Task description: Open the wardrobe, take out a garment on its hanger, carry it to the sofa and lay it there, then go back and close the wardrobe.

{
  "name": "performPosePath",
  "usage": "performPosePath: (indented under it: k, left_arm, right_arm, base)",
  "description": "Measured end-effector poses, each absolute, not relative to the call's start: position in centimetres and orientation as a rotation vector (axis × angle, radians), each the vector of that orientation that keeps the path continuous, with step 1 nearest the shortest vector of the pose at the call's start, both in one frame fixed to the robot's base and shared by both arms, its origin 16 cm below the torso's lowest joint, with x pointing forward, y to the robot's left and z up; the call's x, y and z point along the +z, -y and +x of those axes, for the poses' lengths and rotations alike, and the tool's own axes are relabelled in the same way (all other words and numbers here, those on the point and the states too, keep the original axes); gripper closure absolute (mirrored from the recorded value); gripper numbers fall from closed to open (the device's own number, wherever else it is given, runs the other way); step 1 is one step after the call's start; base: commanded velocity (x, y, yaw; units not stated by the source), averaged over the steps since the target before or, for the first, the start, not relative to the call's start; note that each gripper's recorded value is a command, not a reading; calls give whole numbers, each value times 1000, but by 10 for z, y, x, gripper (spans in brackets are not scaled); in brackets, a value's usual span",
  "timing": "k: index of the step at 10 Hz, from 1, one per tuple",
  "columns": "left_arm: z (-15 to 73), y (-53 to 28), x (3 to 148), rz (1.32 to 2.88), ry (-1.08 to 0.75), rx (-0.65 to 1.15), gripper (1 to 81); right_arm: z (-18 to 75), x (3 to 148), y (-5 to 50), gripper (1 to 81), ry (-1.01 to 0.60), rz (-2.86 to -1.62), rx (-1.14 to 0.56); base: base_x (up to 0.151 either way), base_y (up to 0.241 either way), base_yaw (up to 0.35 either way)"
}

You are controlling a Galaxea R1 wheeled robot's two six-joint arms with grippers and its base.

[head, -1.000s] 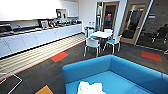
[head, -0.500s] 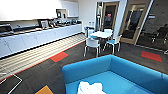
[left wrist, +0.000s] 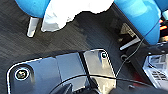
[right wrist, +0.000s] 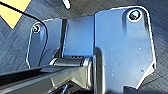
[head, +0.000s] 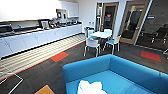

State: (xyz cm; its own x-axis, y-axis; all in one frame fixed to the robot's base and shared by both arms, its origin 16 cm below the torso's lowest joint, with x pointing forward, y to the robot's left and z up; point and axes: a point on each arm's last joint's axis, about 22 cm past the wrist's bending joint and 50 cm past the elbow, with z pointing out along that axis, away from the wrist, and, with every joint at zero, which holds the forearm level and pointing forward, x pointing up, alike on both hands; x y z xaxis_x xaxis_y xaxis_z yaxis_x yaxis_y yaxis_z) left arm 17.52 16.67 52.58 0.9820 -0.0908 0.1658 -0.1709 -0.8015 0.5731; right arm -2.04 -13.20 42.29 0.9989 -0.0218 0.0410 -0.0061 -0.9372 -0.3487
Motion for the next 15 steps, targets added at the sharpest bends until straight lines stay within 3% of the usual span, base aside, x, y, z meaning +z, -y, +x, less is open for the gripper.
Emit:
performPosePath:
  k: [4, 15]
  left_arm:
    - [165, -165, 524, 2504, 180, 153, 10]
    - [137, -156, 507, 2525, 167, 98, 10]
  right_arm:
    - [-25, 423, 134, 10, -17, -2787, -52]
    - [-20, 423, 135, 10, -15, -2788, -59]
  base:
    - [-82, 0, 0]
    - [0, 0, 0]
